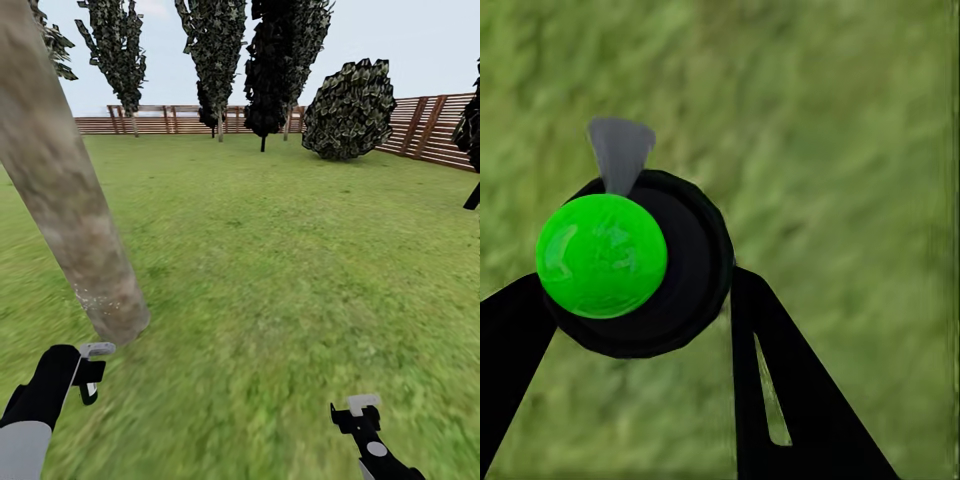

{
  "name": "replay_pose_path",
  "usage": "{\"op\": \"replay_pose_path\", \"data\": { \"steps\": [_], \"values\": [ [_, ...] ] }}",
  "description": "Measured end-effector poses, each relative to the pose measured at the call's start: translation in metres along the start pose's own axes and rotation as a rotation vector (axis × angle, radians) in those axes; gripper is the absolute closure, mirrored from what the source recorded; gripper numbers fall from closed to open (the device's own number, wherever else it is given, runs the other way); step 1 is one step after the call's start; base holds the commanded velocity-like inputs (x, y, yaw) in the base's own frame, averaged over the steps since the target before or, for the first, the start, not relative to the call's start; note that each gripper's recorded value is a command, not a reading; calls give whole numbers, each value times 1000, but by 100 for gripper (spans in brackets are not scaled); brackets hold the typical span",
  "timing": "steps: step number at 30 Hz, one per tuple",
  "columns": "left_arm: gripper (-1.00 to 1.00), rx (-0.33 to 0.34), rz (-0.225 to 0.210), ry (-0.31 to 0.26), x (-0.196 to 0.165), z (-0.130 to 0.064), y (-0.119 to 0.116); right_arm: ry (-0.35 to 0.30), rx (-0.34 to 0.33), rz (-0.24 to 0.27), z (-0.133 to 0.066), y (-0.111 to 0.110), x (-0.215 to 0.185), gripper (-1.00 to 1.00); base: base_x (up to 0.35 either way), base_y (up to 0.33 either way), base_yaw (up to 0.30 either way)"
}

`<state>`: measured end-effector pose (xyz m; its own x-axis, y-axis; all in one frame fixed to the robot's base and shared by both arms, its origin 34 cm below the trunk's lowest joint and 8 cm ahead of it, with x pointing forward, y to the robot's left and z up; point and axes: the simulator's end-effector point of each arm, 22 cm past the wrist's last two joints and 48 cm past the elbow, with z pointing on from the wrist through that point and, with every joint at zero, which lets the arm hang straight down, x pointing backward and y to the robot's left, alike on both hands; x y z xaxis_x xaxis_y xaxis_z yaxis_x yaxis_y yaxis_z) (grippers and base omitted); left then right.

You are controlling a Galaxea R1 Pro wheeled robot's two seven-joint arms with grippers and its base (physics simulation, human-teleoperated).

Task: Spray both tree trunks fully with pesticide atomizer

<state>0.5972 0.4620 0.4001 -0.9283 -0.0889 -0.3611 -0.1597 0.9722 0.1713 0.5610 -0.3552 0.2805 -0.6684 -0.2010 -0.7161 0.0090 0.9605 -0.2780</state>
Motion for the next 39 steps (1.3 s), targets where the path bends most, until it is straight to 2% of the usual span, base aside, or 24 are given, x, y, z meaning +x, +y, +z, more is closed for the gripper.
{"op": "replay_pose_path", "data": {
  "steps": [12,18,24,30,39],
  "values": [
    [100,4,-7,-26,-18,-8,-1,1,0,0,0,0,0,-100,99,-181,226],
    [100,19,-41,-114,-84,-38,-2,2,0,0,0,0,1,-100,5,-4,277],
    [100,19,-53,-151,-105,-53,0,1,1,1,0,0,0,-100,0,0,203],
    [100,19,-52,-158,-105,-54,0,0,2,0,0,-1,0,-100,70,-65,9],
    [100,42,-47,-159,-106,-53,-17,1,2,-1,0,-1,1,-100,199,-198,0]
  ]
}}
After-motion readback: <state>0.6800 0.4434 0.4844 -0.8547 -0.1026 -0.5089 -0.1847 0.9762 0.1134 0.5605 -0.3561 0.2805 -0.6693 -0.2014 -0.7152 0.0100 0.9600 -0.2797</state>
